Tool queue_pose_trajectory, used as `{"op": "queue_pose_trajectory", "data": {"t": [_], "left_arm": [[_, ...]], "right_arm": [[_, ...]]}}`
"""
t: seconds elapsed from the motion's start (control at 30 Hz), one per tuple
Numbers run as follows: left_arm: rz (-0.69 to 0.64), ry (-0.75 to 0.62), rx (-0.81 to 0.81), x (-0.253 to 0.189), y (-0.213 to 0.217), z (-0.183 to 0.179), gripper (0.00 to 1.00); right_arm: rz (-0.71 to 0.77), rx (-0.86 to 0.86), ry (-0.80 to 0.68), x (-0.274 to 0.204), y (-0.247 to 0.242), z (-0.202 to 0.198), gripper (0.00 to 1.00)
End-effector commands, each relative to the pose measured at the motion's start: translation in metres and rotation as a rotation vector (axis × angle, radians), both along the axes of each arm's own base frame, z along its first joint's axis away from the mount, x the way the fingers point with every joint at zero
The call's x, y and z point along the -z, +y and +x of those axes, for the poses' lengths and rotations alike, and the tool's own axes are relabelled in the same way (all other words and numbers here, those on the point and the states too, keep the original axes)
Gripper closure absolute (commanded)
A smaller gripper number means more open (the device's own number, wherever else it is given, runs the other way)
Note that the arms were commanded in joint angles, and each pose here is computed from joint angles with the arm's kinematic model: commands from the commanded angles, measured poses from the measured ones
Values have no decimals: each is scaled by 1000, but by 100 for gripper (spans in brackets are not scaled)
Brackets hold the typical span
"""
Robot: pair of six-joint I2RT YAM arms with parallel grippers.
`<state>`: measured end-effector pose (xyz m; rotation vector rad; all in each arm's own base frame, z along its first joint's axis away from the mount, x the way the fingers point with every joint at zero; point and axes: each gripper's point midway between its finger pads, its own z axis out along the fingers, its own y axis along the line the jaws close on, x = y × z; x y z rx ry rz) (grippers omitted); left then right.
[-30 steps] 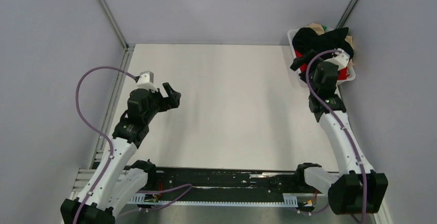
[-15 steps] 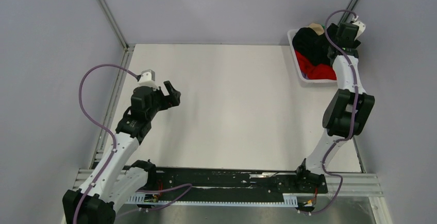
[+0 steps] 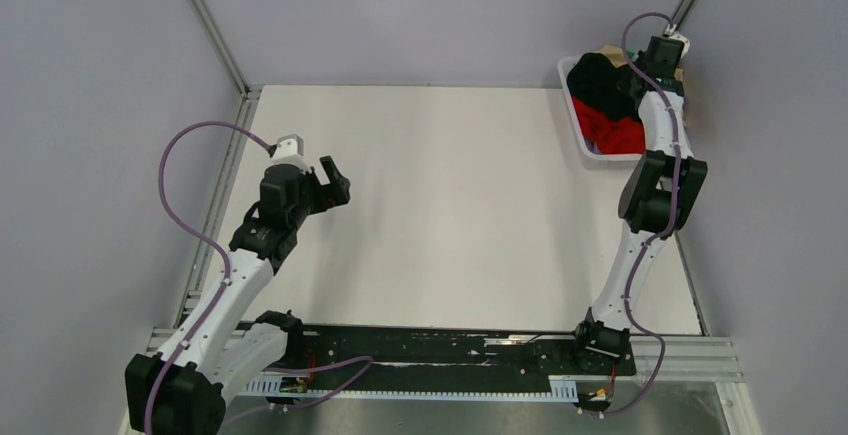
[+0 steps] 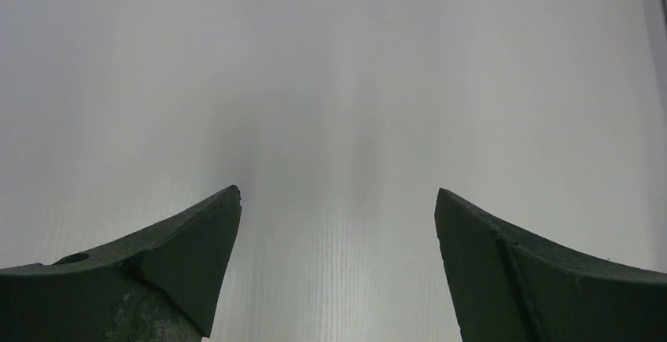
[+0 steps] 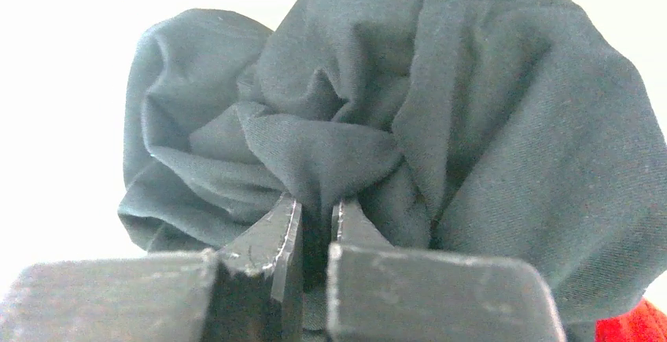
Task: Fold and stack the t-shirts
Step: Grab crumpled tshirt from bin with the right arm, then move the tshirt to the center of the board
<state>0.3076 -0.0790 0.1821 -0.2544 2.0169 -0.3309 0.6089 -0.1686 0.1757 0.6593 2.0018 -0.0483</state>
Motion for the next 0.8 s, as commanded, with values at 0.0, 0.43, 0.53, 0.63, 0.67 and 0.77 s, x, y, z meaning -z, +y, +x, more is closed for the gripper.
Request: {"op": "queue_pose_trajectory", "data": {"t": [0.0, 0.43, 0.53, 0.63, 0.67, 0.77], "left_arm": [[-7, -76, -22, -26, 2, 12, 0], [-41, -92, -18, -34, 1, -2, 0], [-49, -100, -28, -37, 4, -8, 0], [-57, -121, -39, -44, 7, -14, 0], [-59, -120, -42, -45, 8, -15, 0], [-65, -134, -56, -50, 11, -23, 0]], "right_arm": [[-26, -50, -244, -108, 10, 13, 100], [267, -667, -642, -315, 175, -106, 100], [331, -828, -644, -332, 227, -138, 100], [352, -996, -641, -340, 285, -169, 100], [364, -1038, -634, -340, 302, -177, 100], [403, -1161, -591, -326, 358, -206, 100]]}}
